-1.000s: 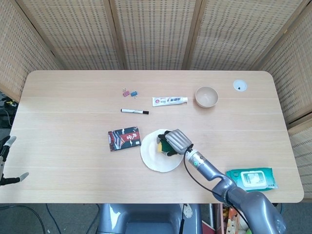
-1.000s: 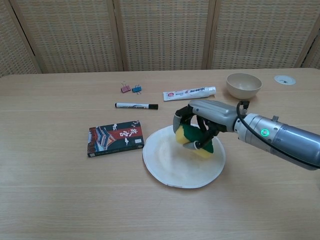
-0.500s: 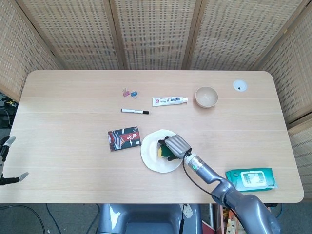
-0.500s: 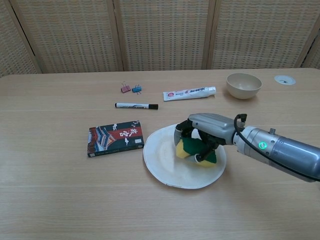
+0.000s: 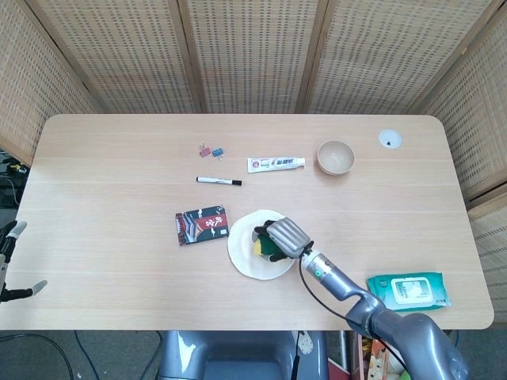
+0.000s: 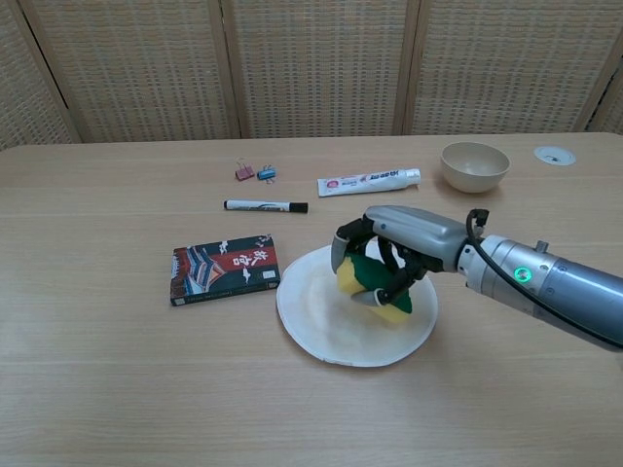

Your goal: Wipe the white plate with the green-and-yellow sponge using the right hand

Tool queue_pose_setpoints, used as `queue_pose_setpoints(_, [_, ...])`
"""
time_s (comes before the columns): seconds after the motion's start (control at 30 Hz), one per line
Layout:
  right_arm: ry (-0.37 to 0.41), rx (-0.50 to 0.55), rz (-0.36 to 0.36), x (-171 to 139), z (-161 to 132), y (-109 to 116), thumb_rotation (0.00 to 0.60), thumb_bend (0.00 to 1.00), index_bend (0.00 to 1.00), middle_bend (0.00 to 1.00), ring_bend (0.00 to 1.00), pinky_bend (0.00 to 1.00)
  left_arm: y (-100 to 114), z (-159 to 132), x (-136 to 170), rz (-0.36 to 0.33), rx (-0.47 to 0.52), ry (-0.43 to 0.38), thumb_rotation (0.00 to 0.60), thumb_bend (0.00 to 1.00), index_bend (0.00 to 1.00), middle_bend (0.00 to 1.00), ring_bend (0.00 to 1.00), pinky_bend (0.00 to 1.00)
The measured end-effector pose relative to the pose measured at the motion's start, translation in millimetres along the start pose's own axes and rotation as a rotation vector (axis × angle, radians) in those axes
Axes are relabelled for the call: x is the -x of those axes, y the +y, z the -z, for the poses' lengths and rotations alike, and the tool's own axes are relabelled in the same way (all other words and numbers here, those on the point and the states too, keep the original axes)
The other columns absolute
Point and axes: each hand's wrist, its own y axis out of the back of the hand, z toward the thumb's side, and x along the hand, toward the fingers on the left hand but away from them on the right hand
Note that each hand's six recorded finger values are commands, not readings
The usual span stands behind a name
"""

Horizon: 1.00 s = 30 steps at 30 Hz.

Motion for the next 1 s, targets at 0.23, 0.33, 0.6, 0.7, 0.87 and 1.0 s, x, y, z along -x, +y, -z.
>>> queue_pose_setpoints(0.23, [-0.027, 0.001, -0.024, 3, 0, -14, 0.6, 0.28, 0.45, 0.54, 0.41, 0.59, 0, 2, -1, 0.0, 0.0, 0.009, 0.6, 0.0, 0.0, 0.0, 0.0, 0.0])
queue_pose_setpoints(0.33, [-0.041, 0.001, -0.028, 4, 3, -18, 0.6, 0.28, 0.45, 0.54, 0.41, 0.59, 0, 4, -2, 0.0, 0.002, 0.015, 0.6, 0.0, 0.0, 0.0, 0.0, 0.0])
queue_pose_setpoints(0.6, [-0.062, -0.007, -0.04, 5, 8, -24, 0.6, 0.29, 0.45, 0.54, 0.41, 0.59, 0, 4, -2, 0.001, 0.003, 0.015, 0.6, 0.0, 0.0, 0.0, 0.0, 0.0])
queue_pose_setpoints(0.7, [-0.064, -0.011, -0.039, 4, 9, -24, 0.6, 0.29, 0.45, 0.54, 0.41, 0.59, 0, 4, -2, 0.002, 0.002, 0.016, 0.6, 0.0, 0.0, 0.0, 0.0, 0.0])
queue_pose_setpoints(0.87, [-0.039, -0.015, 0.003, 7, 7, -8, 0.6, 0.28, 0.45, 0.54, 0.41, 0.59, 0, 5, -2, -0.001, 0.005, 0.02, 0.6, 0.0, 0.0, 0.0, 0.0, 0.0])
queue_pose_setpoints(1.0, [-0.014, -0.032, 0.072, 11, 7, 23, 0.6, 0.29, 0.45, 0.54, 0.41, 0.59, 1, 5, -2, 0.0, 0.008, 0.019, 0.6, 0.0, 0.0, 0.0, 0.0, 0.0])
